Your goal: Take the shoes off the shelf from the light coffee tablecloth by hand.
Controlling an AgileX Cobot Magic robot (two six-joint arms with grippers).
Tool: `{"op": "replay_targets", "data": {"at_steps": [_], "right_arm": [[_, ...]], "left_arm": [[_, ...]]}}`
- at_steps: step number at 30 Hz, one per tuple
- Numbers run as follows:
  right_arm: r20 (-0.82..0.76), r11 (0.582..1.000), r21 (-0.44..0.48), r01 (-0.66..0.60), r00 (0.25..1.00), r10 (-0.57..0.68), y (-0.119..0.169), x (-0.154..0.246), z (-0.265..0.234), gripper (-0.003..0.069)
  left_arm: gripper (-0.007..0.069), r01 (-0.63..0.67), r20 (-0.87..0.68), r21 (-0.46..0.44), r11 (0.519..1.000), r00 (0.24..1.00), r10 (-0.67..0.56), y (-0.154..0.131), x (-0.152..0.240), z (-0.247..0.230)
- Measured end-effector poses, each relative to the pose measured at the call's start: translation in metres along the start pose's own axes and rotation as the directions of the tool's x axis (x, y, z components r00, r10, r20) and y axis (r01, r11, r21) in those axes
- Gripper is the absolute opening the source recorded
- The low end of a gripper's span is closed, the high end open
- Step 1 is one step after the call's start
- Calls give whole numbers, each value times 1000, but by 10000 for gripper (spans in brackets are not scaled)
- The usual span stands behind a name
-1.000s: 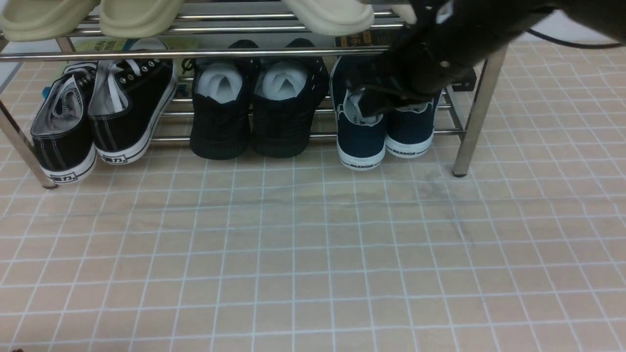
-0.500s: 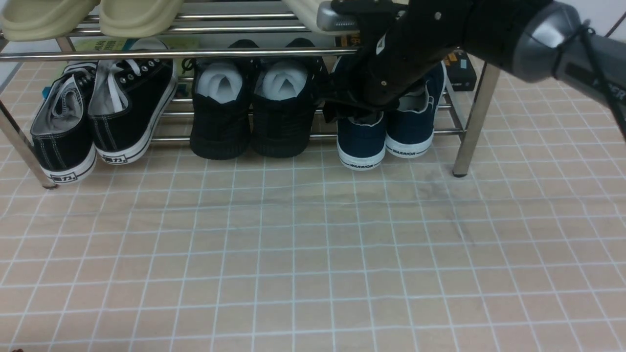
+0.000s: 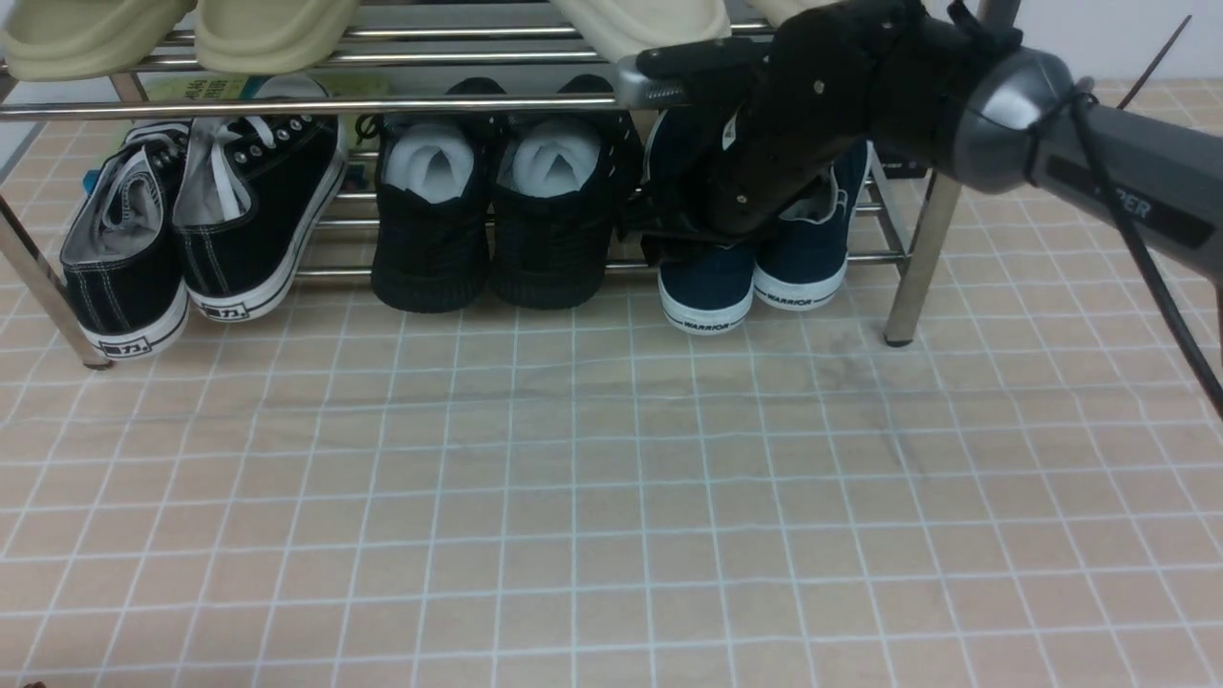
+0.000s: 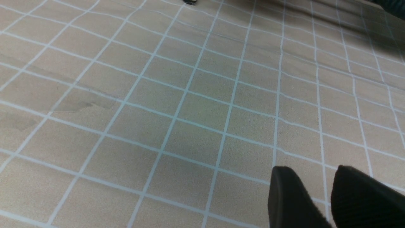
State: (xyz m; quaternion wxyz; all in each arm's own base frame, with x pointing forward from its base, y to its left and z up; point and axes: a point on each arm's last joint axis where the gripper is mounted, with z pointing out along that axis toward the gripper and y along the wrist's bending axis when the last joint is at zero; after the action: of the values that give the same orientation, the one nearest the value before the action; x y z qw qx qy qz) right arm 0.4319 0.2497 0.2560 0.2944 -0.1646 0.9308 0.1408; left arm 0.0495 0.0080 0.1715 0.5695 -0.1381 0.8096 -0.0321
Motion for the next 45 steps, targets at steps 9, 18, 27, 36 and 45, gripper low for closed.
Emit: {"op": "replay_targets", "data": {"at_steps": [9,18,27,36,45], "right_arm": [[0,1000,-2,18,1000,-18,4,0,1,69],[-56,999,-15,31,998,-32,9,0,-26,34],[-82,997,-46,54,995,-57,22,-2,-75,34],[-129,990,-75,116,984,-125,32,4,-126,34],[-76,969,-152,196,975,-209,53,10,-190,34]], "left_arm": [[240,0,0,0,1000,1000,0,0,0,0],[240,0,0,0,1000,1000,0,0,0,0],[240,0,0,0,1000,1000,0,0,0,0],[240,0,0,0,1000,1000,0,0,0,0],[240,0,0,0,1000,1000,0,0,0,0]]}}
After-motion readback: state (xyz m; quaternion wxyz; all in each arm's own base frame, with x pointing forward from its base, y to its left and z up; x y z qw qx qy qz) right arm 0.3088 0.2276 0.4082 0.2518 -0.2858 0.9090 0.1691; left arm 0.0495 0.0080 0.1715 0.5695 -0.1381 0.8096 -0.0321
